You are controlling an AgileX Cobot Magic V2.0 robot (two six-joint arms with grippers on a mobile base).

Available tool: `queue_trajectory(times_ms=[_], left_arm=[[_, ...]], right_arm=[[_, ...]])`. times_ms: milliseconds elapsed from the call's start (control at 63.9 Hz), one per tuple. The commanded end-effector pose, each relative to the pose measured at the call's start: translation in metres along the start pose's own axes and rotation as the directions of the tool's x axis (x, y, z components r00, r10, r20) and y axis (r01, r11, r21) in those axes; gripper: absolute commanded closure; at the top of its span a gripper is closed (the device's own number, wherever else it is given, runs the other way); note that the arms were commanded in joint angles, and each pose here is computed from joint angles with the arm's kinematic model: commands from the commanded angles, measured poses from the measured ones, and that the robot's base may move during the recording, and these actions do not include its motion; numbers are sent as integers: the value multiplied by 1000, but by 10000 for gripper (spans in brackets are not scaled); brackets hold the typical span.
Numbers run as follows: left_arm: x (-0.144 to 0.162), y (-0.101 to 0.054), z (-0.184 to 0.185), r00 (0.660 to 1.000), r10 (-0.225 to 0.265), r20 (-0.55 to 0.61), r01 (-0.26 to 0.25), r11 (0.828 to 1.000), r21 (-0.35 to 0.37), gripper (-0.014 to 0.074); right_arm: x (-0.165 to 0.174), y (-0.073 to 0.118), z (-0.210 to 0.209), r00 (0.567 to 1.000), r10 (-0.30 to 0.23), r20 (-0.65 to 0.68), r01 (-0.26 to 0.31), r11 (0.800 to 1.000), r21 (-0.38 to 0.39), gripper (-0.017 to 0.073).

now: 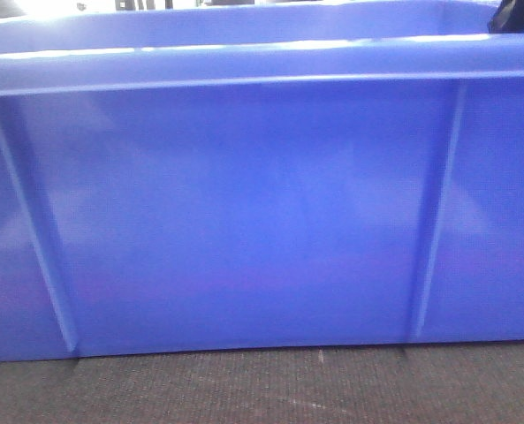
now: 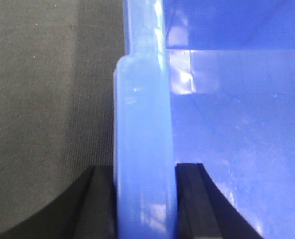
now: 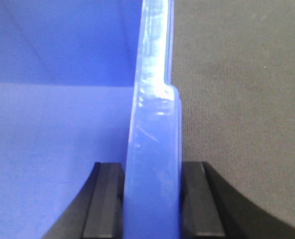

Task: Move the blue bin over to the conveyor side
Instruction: 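Lower the bin with both grippers onto the conveyor belt, then open both grippers and release the bin walls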

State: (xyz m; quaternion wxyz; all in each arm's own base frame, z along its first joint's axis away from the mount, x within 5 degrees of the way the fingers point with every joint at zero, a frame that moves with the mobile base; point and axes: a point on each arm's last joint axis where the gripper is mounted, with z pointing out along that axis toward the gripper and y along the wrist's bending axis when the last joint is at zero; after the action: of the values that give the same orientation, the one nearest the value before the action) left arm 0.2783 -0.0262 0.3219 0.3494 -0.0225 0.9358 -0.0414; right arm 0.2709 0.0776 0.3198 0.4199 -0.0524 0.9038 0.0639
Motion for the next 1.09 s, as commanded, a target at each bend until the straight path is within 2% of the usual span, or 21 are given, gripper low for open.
queue_trajectory(times_ms=[0, 282, 360, 422, 500, 594, 610, 688, 751, 907, 1079], left_arm=[[-11, -8, -6, 993, -34, 114, 27, 998, 60, 611], [-9, -7, -5, 995, -32, 98, 26, 998, 57, 587], [-9, -7, -5, 995, -32, 97, 26, 998, 57, 486], [-9, -7, -5, 994, -32, 105, 26, 998, 58, 358], [-10, -7, -5, 993, -33, 116, 26, 998, 60, 223], [-11, -7, -5, 992, -33, 121, 26, 998, 60, 105], [-11, -7, -5, 992, -33, 121, 26, 998, 60, 94], [-11, -8, -5, 992, -33, 125, 26, 998, 61, 64], [-13, -8, -6, 991, -33, 130, 25, 998, 62, 64], [-22, -9, -19, 986, -34, 163, 23, 997, 69, 64], [-36, -11, -49, 979, -32, 200, 17, 997, 78, 68]], right_arm=[[-14, 6, -7, 993, -8, 121, 13, 999, -42, 648], [-13, 6, -1, 995, -10, 104, 14, 999, -39, 648], [-12, 6, -1, 996, -10, 93, 14, 999, -36, 645], [-11, 5, -1, 997, -11, 81, 13, 999, -33, 632], [-9, 5, -1, 998, -11, 66, 13, 999, -29, 517], [-9, 5, -1, 998, -11, 63, 13, 1000, -28, 294], [-9, 5, -1, 998, -11, 63, 13, 1000, -28, 235], [-10, 4, -1, 997, -23, 69, 24, 999, -23, 67], [-12, 4, -2, 996, -39, 75, 40, 999, -14, 1], [-26, 3, -14, 995, -51, 84, 51, 999, 6, 12], [-50, 3, -44, 993, -38, 109, 36, 999, 22, 18]])
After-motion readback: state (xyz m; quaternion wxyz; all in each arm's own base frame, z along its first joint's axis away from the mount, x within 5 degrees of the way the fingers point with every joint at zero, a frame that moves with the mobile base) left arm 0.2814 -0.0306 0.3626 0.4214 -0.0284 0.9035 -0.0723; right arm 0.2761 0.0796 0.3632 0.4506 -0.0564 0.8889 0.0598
